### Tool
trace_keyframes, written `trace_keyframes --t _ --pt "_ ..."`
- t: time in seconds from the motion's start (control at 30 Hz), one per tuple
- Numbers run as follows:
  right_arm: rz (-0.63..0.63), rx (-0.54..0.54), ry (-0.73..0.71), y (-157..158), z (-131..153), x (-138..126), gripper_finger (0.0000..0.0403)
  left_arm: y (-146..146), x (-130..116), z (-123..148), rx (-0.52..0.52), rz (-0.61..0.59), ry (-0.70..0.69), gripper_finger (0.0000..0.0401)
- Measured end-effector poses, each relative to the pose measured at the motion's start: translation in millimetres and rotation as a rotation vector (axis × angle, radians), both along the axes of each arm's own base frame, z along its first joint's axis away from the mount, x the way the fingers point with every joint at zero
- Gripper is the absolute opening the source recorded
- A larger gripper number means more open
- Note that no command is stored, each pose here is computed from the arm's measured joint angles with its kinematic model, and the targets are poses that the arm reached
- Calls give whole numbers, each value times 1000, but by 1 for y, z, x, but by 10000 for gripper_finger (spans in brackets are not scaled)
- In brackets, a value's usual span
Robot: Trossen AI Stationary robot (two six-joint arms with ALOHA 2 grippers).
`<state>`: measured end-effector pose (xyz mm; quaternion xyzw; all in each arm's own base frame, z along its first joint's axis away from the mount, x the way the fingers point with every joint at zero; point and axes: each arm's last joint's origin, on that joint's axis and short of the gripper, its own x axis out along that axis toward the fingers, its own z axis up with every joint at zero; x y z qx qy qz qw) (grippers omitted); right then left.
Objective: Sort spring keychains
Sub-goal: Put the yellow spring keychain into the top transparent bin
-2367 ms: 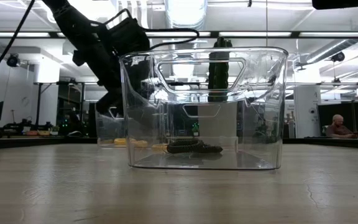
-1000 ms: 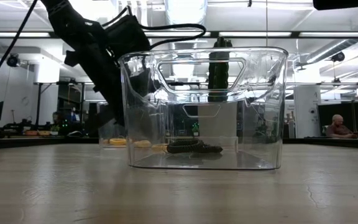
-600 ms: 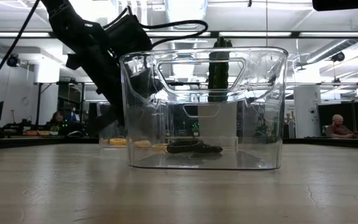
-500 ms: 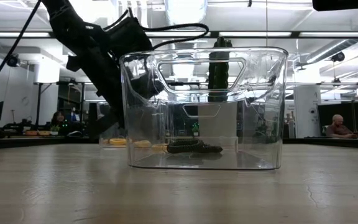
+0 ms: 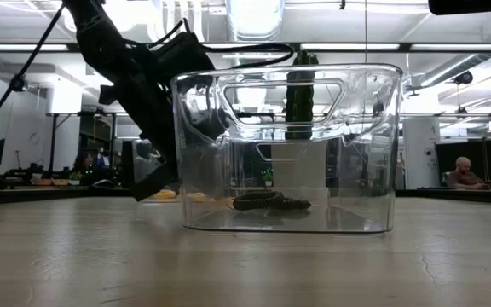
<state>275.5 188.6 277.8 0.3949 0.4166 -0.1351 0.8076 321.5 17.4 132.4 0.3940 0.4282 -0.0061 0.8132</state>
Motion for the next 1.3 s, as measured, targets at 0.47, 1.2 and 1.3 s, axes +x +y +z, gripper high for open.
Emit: trace_keyframes --t 0.47,1.2,1.3 --pt "-11 -13 -11 0 0 0 52 8 -2 2 -33 48 -19 0" --pt "-18 -22 -14 -1 0 0 52 12 -10 -4 -94 143 49 0" --pt "-22 -34 -20 -1 0 0 52 8 -13 -3 -114 151 66 0"
